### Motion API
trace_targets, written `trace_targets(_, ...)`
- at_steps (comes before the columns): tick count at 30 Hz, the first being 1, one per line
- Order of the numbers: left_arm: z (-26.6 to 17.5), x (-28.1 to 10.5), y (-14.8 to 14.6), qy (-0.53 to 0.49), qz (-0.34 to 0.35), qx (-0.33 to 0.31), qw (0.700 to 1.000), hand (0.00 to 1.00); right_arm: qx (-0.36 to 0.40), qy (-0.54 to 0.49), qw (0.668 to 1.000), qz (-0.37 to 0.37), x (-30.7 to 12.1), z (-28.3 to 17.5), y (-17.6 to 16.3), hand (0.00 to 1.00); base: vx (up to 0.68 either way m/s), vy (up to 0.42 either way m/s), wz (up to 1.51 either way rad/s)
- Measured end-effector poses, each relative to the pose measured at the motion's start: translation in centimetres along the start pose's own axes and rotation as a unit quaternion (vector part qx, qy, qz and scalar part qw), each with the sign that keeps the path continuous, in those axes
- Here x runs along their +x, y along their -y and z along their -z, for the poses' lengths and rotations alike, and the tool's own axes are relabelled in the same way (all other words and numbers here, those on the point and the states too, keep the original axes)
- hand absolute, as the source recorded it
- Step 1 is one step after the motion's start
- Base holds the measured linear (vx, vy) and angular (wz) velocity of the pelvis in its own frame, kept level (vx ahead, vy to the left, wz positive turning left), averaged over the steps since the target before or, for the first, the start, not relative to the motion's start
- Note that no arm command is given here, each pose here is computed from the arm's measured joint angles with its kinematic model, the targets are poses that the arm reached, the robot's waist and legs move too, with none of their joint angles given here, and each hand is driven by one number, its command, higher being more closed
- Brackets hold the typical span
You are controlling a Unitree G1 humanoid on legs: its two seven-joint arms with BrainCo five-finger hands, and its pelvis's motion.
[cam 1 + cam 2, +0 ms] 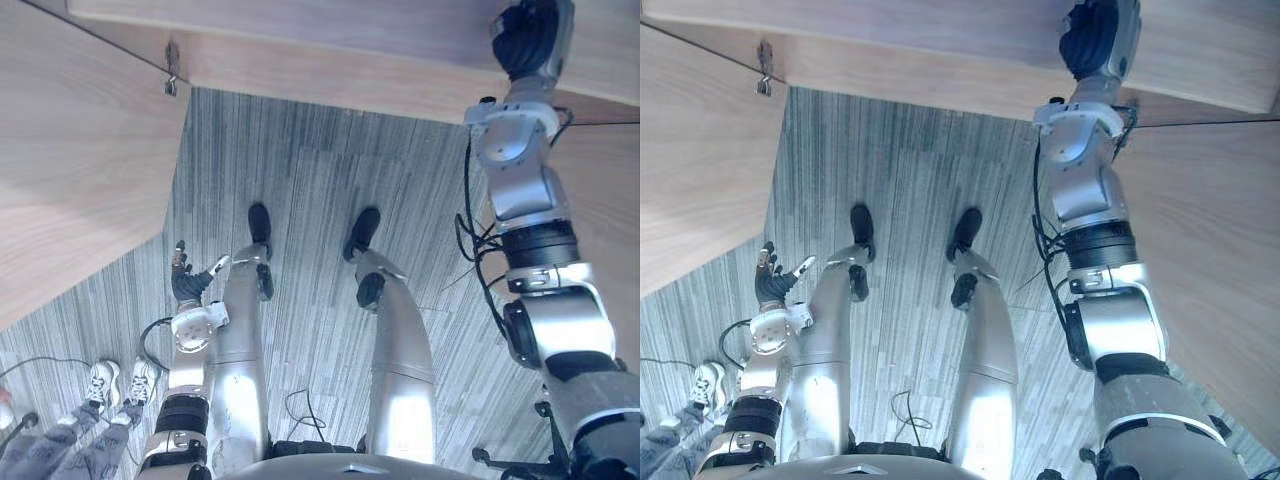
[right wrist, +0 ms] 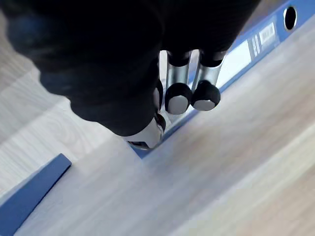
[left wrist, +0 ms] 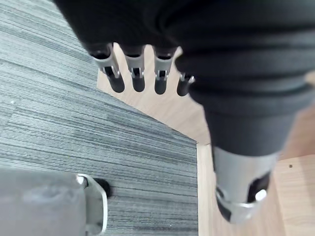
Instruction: Walk over to the cabinet, pick up the folder, carry it to the office cabinet, place the folder inside the office cabinet, then close the office cabinet door
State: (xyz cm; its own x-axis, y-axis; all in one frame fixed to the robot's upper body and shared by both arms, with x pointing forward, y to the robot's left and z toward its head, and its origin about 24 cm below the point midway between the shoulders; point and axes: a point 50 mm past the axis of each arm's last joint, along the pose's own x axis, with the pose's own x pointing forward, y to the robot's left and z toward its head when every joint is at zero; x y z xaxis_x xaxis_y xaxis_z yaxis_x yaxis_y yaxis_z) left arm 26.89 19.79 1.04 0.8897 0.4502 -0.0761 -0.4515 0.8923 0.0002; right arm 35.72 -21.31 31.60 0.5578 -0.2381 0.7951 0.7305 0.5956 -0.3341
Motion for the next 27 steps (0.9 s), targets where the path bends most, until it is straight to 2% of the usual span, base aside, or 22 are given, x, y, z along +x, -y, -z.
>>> trace_targets(18, -1.5, -0.1, 0.6, 0.033, 0.005, -0.032, 0.999, 0.0, 0.014, 0.046, 0.998, 0.029, 4.6, -2.6, 2.6, 1.0, 0.02, -0.017, 0.11)
trace_targets(21, -1.5, -0.3, 1.1, 0.032, 0.015, -0.034, 0.999, 0.0, 0.034, 0.04, 0.998, 0.03, 5.2, -2.9, 3.1, 1.0, 0.01, -0.015, 0.06)
trace_targets(27, -1.5, -0.3, 1.1, 0.032, 0.018, -0.034, 0.999, 0.0, 0.123, -0.005, 0.992, 0.01, 5.3, -1.9, 2.9, 1.0, 0.0, -0.001, 0.01)
